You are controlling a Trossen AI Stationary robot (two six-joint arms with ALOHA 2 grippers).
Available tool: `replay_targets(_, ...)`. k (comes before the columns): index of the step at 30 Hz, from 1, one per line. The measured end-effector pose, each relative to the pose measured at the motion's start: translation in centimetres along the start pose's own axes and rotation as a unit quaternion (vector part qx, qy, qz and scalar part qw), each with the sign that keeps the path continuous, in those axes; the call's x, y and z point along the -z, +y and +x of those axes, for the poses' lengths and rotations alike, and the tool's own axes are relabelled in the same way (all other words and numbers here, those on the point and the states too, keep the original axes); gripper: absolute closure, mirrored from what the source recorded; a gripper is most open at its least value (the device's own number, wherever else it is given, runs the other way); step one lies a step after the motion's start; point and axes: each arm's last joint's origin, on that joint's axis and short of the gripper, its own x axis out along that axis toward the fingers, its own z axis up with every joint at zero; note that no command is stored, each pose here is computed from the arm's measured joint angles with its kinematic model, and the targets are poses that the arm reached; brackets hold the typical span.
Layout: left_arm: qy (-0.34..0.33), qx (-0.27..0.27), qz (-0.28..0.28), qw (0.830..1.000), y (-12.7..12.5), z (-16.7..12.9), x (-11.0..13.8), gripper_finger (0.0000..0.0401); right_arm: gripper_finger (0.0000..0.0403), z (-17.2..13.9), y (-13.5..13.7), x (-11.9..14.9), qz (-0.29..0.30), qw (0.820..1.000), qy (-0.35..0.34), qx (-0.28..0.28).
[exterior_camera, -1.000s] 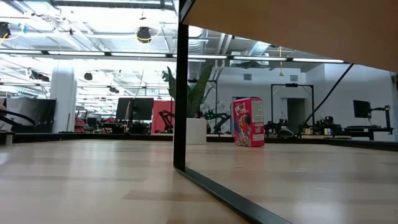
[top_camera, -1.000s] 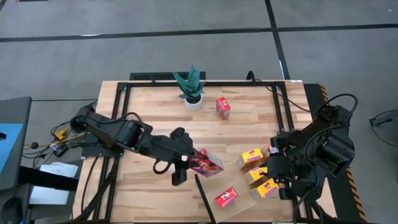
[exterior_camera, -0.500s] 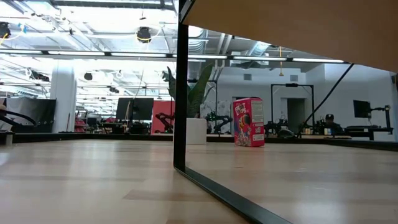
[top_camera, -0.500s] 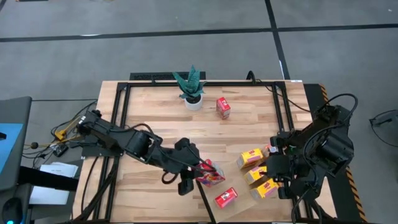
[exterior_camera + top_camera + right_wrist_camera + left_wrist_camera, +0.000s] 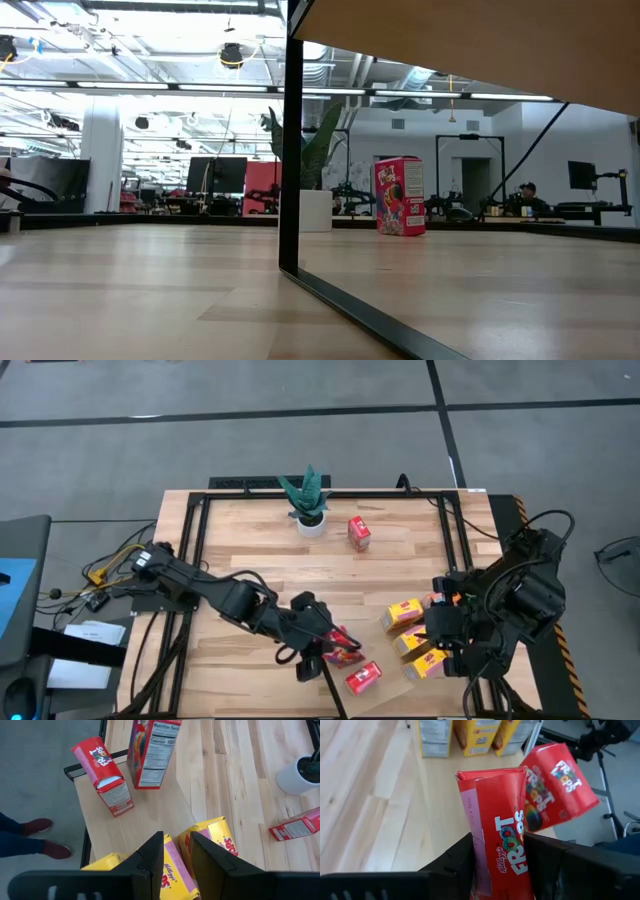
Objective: Stack cereal on shelf
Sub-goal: Put the bottom red cereal box on the shelf aligned with the other red cereal box
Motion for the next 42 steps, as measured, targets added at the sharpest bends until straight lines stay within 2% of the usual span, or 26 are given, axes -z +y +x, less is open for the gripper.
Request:
replay_targets(13, 0.015, -0.011, 0.003, 1.0, 0.2, 2.1, 0.5, 0.0273, 0.0285, 0.0, 0.0, 0.0, 0.005, 1.0, -0.001, -0.001)
replay_targets(18, 0.026, 0.006, 0.006, 1.0, 0.2, 2.6, 0.6, 0.0273, 0.0285, 0.0, 0.0, 0.0, 0.005, 1.0, -0.001, -0.001)
replay_targets(27, 0.024, 0.024, 0.039, 0.999, -0.1, 2.0, -0.1, 0.0273, 0.0285, 0.0, 0.0, 0.0, 0.002, 1.0, 0.0, -0.001)
replay_targets(35, 0.007, 0.012, 0.067, 0.998, -0.1, 1.6, -0.6, 0.0272, 0.0285, 0.0, 0.0, 0.0, 0.0, 1.0, 0.0, -0.001)
replay_targets(38, 0.011, 0.019, 0.075, 0.997, -0.2, 1.6, -0.5, 0.0257, 0.0285, 0.0, 0.0, 0.0, 0.0, 1.0, 0.0, -0.001)
replay_targets(42, 0.011, 0.019, 0.067, 0.998, 0.0, 1.6, -0.6, 0.0218, 0.0285, 0.0, 0.0, 0.0, 0.0, 1.0, 0.0, -0.001)
